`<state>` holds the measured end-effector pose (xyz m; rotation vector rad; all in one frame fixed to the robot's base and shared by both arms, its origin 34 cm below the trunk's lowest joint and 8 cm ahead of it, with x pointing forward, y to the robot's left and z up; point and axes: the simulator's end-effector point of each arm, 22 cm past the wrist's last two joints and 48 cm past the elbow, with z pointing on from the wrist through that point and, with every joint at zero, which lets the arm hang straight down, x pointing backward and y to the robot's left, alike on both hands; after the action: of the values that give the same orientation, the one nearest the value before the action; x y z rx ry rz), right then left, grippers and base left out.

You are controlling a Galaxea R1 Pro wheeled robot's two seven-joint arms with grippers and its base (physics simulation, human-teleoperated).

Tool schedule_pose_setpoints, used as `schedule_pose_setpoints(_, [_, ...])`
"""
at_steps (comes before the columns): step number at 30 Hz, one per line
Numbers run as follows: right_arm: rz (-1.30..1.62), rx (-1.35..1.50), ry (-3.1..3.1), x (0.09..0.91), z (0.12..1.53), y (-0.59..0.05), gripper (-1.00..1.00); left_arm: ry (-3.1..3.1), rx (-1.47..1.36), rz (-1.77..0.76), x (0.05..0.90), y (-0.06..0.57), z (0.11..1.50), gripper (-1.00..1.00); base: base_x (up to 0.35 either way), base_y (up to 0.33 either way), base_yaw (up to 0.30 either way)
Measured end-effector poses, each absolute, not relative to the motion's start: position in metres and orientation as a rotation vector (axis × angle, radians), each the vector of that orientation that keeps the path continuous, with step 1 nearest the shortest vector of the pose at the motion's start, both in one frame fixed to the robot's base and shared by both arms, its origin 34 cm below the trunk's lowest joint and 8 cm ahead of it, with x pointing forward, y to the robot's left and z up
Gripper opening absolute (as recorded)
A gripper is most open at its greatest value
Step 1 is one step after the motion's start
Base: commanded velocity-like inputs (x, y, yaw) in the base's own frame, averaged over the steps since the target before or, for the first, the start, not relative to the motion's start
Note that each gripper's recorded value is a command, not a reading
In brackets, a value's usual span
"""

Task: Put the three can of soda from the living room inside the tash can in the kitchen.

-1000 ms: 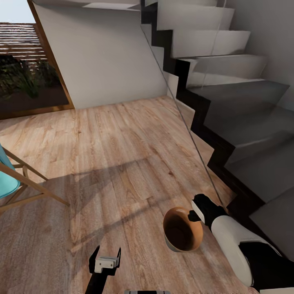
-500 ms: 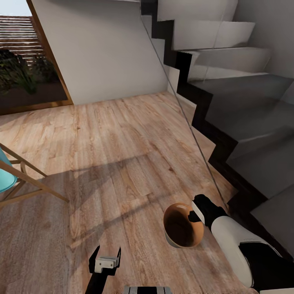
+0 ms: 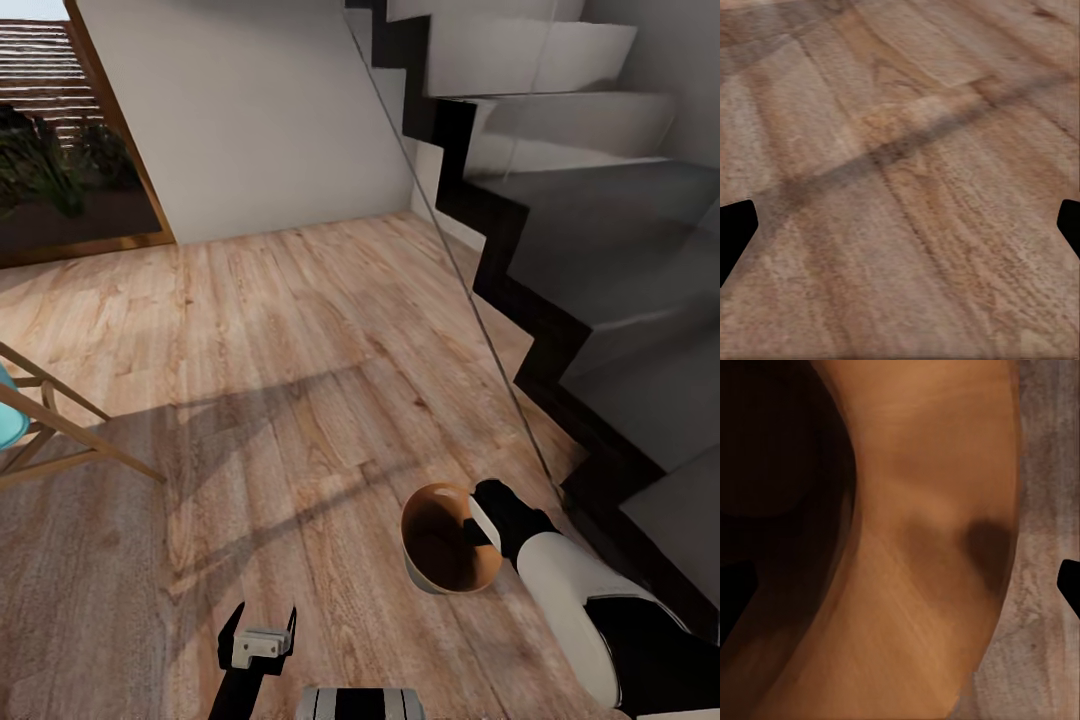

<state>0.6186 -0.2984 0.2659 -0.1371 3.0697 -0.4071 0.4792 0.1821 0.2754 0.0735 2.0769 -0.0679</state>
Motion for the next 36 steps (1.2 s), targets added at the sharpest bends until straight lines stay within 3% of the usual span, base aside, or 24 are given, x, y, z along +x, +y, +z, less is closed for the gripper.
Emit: schedule_pose_setpoints(36, [-0.406, -0.146, 3.099, 0.604, 0.244, -0.297, 1.0, 2.098, 0.072, -0.07, 0.471, 0.182, 0.26, 1.0, 0.0, -0.026, 0.0])
